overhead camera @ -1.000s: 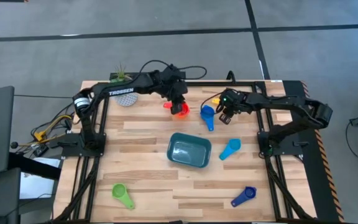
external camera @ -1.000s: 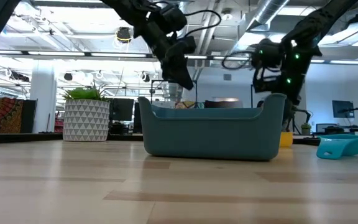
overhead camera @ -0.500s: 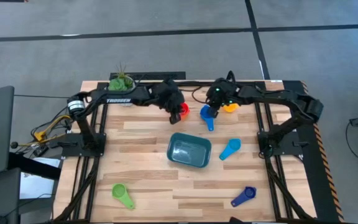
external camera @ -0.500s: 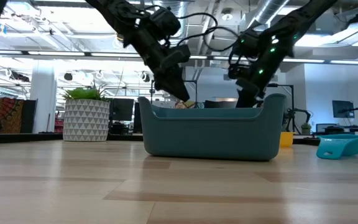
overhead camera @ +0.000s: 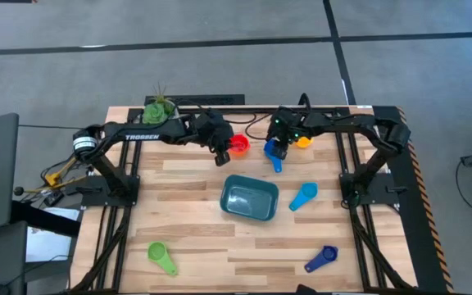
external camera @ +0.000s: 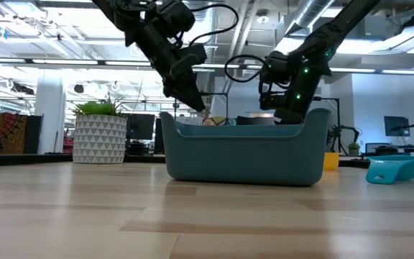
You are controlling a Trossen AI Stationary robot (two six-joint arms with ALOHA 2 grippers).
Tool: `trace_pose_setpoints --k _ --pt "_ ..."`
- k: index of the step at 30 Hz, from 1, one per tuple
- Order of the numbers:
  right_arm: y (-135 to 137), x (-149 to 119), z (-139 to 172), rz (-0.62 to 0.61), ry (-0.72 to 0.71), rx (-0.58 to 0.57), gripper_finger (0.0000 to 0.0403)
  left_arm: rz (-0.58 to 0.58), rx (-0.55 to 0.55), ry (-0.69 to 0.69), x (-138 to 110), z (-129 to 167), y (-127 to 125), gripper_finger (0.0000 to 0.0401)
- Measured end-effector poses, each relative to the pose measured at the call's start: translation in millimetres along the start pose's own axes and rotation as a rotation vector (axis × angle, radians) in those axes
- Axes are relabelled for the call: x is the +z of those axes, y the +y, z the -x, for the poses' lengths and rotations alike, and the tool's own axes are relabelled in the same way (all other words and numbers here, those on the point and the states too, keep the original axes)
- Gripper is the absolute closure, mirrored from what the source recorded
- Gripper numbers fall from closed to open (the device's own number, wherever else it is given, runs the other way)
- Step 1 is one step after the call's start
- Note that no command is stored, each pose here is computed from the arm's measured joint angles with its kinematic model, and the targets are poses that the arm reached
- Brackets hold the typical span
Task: Nest measuring cups in basket
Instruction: Stack the blue measuring cup on top of the red measuring cup
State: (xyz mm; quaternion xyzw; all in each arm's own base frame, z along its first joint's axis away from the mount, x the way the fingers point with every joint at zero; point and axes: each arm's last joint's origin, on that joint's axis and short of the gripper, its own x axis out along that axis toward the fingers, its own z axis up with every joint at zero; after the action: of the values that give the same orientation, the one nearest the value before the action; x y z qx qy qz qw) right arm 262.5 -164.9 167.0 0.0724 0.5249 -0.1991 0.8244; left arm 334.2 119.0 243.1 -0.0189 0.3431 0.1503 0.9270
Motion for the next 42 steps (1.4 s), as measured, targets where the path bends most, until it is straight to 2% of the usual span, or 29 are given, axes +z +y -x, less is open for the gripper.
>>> trace_pose_setpoints --k 2,5,11,13,15,19,22,26,30,32,37,42 --pt "0.2 0.4 -3.0 0.000 -0.003 0.003 0.0214 0.016 0.002 0.013 -4.7 -1.6 -0.4 0.0324" --pt "-2.1 -0.7 -5.0 -0.006 0.007 -0.001 0.0236 0.036 0.001 0.023 -11.5 -4.3 -1.2 0.0324" --pt "-4.2 -2.3 -6.8 -0.034 0.018 -0.001 0.0334 0.072 -0.002 0.005 -17.2 -6.7 -3.6 0.0324" --pt "-4.2 -1.6 -6.2 -0.075 0.010 -0.001 0.0373 0.079 -0.003 -0.003 -16.7 -6.6 -3.9 0.0324" --pt "-4.5 -0.1 -1.7 -0.131 -0.009 -0.004 0.0389 0.087 -0.002 -0.013 -15.9 -6.7 -3.8 0.0324" --pt "-1.9 6.6 9.8 -0.265 -0.086 -0.019 0.0376 0.117 -0.002 -0.055 -12.0 -6.5 -3.5 0.0324" --pt "5.4 15.5 28.3 -0.317 -0.193 -0.068 0.0383 0.127 -0.002 -0.090 -8.5 -6.3 -3.2 0.0324" --pt "20.8 23.0 56.8 -0.349 -0.327 -0.175 0.0395 0.143 -0.002 -0.131 -4.6 -5.8 -2.9 0.0324" --pt "39.3 32.1 85.1 -0.422 -0.526 -0.322 0.0381 0.129 -0.002 -0.206 2.5 -4.6 -2.4 0.0324" --pt "50.9 37.6 94.1 -0.454 -0.625 -0.352 0.0377 0.096 -0.002 -0.240 5.8 -3.9 -3.4 0.0324" --pt "76.0 49.2 101.4 -0.461 -0.778 -0.281 0.0386 0.061 0.027 -0.288 10.5 -2.6 -4.6 0.0324" --pt "85.7 51.9 94.6 -0.456 -0.794 -0.271 0.0384 0.047 0.036 -0.300 11.6 -2.2 -4.1 0.0324"
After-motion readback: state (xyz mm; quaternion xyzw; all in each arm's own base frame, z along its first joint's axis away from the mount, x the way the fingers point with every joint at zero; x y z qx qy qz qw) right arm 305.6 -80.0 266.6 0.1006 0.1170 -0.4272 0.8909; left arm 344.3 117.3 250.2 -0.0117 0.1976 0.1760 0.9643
